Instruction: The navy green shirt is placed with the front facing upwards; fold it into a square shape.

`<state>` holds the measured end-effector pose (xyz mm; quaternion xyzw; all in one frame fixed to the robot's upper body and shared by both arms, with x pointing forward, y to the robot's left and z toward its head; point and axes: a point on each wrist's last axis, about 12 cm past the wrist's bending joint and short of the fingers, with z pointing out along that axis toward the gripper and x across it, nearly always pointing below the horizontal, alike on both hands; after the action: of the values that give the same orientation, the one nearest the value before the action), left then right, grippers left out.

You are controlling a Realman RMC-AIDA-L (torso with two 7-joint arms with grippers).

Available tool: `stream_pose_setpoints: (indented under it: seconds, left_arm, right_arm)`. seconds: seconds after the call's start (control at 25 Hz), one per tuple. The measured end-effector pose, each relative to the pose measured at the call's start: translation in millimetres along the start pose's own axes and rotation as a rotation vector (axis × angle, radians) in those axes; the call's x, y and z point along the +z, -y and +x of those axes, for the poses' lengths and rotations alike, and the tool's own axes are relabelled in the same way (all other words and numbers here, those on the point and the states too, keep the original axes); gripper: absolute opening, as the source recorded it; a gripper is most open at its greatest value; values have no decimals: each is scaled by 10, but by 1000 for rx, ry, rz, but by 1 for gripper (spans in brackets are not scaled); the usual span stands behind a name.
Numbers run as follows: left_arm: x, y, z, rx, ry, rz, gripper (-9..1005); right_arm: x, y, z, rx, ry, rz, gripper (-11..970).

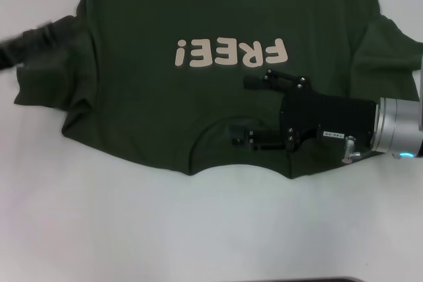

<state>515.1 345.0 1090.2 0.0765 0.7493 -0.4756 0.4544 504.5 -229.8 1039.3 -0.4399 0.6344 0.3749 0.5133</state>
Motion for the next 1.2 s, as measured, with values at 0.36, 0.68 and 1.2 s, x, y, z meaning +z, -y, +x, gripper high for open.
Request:
stream_pose_setpoints:
  seconds: [0.36,0.68,1.2]
  left_arm:
    - [134,-287,-742,-206,-237,-323,842]
    - [168,-339,-909,-256,-393,-468,842]
    - [90,-506,-685,-315,-402,-587,843]
  right_arm:
    - [-14,-17,8,6,6,-2,925]
    - [-21,-14,8,9,5,-1,925]
    - [-4,14,-11,4,4,4,925]
